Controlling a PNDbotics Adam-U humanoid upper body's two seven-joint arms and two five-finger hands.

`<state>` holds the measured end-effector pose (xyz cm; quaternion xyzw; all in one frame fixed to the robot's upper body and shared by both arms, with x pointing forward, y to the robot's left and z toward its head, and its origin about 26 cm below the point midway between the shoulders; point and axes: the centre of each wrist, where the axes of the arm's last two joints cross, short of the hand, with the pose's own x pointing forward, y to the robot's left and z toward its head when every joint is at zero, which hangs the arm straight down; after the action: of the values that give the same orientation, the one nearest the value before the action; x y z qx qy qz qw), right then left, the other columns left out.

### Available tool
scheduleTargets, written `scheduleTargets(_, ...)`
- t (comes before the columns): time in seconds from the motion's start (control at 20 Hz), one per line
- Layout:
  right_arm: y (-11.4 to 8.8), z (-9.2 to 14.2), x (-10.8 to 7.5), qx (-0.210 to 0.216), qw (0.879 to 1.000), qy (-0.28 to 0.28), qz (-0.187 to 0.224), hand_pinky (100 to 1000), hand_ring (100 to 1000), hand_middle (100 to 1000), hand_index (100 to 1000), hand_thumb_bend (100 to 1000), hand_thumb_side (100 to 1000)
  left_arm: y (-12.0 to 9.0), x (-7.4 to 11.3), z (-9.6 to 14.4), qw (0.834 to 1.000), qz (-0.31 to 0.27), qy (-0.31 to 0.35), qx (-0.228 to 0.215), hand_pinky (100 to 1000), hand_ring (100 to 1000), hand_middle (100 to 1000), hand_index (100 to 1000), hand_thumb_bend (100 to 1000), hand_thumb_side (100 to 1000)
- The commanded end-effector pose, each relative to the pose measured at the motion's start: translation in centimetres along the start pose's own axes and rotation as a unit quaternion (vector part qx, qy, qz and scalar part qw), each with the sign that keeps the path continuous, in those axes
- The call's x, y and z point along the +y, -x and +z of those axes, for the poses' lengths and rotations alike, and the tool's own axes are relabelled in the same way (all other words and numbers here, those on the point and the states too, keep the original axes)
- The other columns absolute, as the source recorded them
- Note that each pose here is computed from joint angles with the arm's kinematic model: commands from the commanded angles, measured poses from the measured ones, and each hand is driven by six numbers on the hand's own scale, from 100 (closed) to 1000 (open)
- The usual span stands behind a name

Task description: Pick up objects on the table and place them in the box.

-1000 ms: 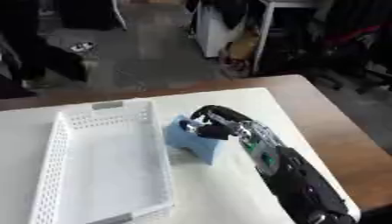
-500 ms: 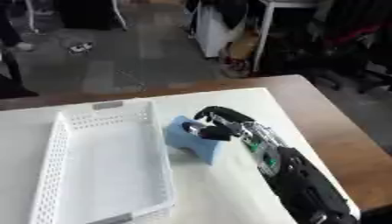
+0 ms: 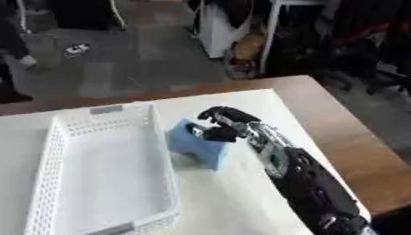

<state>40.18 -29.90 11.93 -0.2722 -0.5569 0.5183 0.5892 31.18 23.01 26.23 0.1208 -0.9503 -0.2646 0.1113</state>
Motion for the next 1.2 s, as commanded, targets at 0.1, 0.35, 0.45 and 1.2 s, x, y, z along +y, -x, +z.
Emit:
scheduleTargets(0.1, 0.42, 0.03, -2.09, 0.009, 1.0, 0.016, 0.016, 784, 854, 872, 920, 398, 1000, -0.45, 0.46, -0.86, 1.0, -0.004, -0.002, -0.02, 415, 549, 649, 687, 839, 817)
scheduleTargets(0.35, 0.86, -0.16, -2.23, 0.014, 0.999, 0.016, 0.025, 789, 860, 876, 919, 415, 1000, -0.52, 0.41, -1.09, 1.0, -0.001, -0.004, -0.024, 415, 549, 649, 687, 839, 818)
scheduleTargets(0.45, 0.93, -0.21, -2.19, 0.013, 0.999, 0.014, 0.025, 790, 861, 876, 917, 418, 1000, -0.54, 0.4, -1.17, 1.0, -0.001, -0.005, -0.025, 415, 549, 649, 687, 838, 818)
scheduleTargets(1.2, 0.68, -0.26, -1.48, -0.018, 0.999, -0.026, 0.021, 849, 907, 911, 927, 596, 1000, -0.58, 0.4, -1.32, 1.0, 0.0, -0.005, -0.026, 416, 549, 649, 687, 838, 820)
